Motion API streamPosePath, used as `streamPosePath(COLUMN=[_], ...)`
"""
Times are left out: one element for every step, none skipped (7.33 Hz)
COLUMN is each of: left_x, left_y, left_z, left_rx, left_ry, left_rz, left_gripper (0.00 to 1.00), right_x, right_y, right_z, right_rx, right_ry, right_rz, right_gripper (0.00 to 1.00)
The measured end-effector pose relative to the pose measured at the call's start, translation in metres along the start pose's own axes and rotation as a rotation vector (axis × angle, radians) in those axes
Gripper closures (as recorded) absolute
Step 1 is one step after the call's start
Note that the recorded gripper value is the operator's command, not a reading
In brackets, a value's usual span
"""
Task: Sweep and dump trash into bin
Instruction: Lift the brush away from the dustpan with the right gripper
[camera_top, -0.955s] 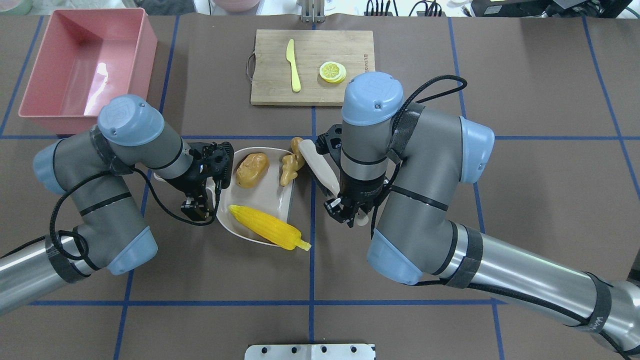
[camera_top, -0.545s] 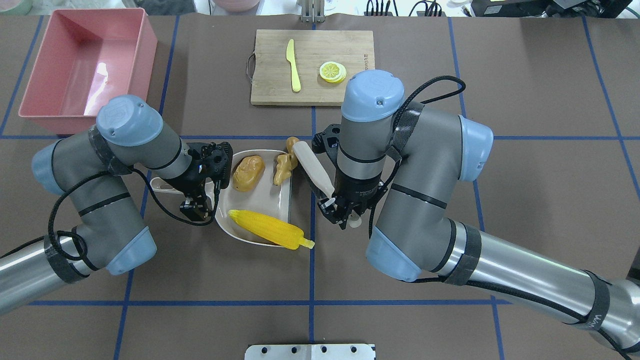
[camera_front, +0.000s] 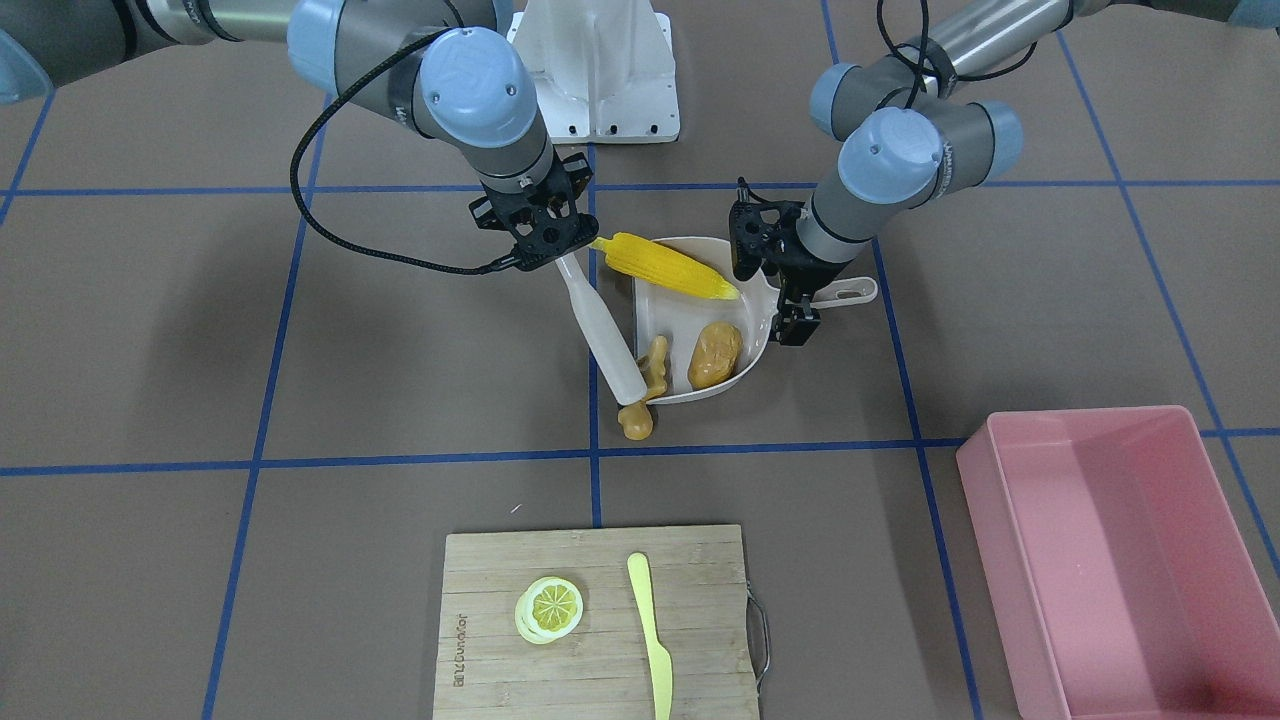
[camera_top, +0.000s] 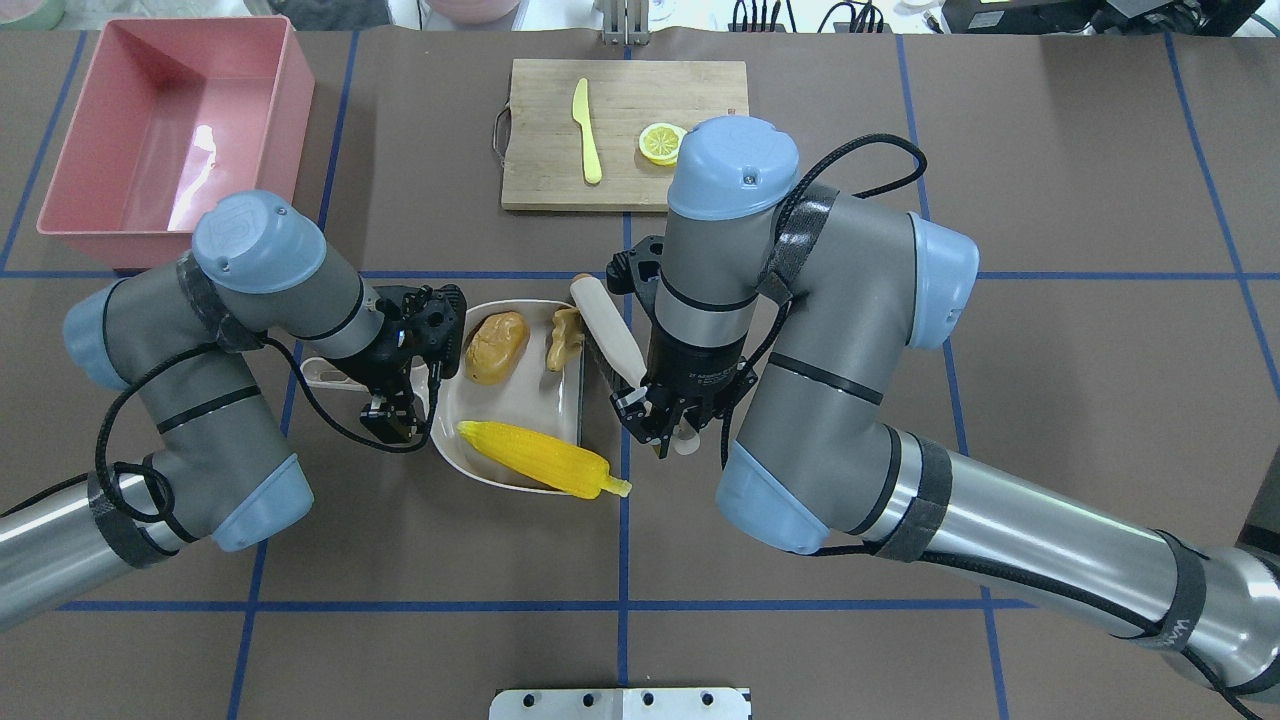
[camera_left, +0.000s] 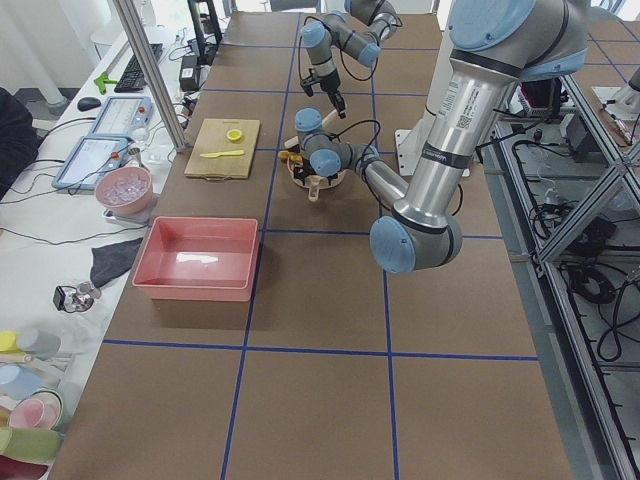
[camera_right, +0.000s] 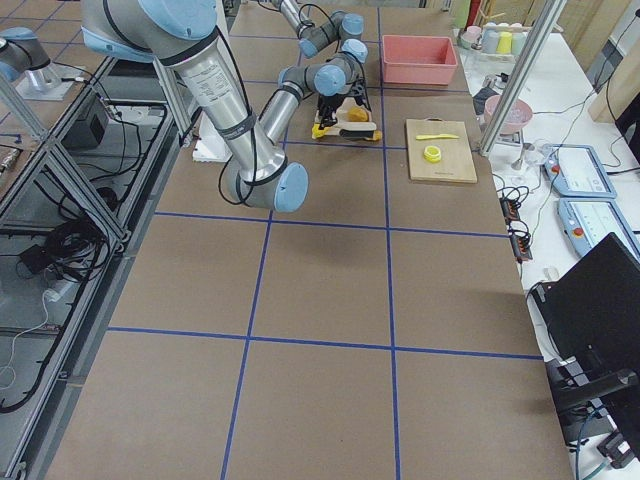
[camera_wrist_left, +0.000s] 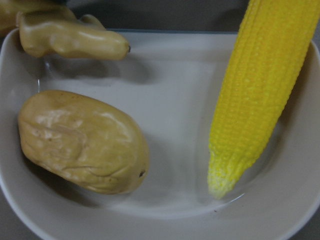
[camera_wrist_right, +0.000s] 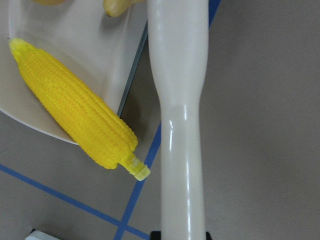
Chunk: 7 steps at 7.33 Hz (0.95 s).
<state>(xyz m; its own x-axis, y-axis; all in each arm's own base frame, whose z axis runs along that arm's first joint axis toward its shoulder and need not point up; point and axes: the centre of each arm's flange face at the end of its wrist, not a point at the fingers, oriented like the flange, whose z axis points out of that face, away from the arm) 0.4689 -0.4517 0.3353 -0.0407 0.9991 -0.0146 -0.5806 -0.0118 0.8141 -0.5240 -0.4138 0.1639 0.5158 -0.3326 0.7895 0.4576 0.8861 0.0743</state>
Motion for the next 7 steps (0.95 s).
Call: streamPosePath(left_x=[0.000, 0.001, 0.001, 0.001, 0.001, 0.001, 0.001], left_y=[0.000, 0.000, -0.001, -0.001, -0.001, -0.001, -0.001], left_z=[0.000, 0.000, 0.000, 0.000, 0.000, 0.000, 0.000], left_rx=[0.000, 0.000, 0.001, 0.001, 0.001, 0.001, 0.001], left_ry=[0.000, 0.001, 0.001, 0.002, 0.001, 0.001, 0.001], left_rz=[0.000, 0.001, 0.000, -0.003, -0.004, -0.004, -0.005], left_gripper=[0.02, 0.02, 0.02, 0.02, 0.02, 0.02, 0.02], right_x=[-0.004, -0.007, -0.009, -0.010, -0.014, -0.020, -0.022], right_y=[0.000, 0.001, 0.000, -0.001, -0.003, -0.004, -0.006], right_z=[-0.002, -0.005, -0.007, -0.010, -0.014, -0.021, -0.032], right_rx=[-0.005, -0.014, -0.019, -0.017, -0.018, -0.023, -0.027], right_ry=[-0.013, -0.028, -0.038, -0.045, -0.055, -0.075, -0.096], right_rz=[0.008, 0.013, 0.022, 0.036, 0.049, 0.063, 0.078], right_gripper=[1.00, 1.00, 1.00, 1.00, 1.00, 1.00, 1.00])
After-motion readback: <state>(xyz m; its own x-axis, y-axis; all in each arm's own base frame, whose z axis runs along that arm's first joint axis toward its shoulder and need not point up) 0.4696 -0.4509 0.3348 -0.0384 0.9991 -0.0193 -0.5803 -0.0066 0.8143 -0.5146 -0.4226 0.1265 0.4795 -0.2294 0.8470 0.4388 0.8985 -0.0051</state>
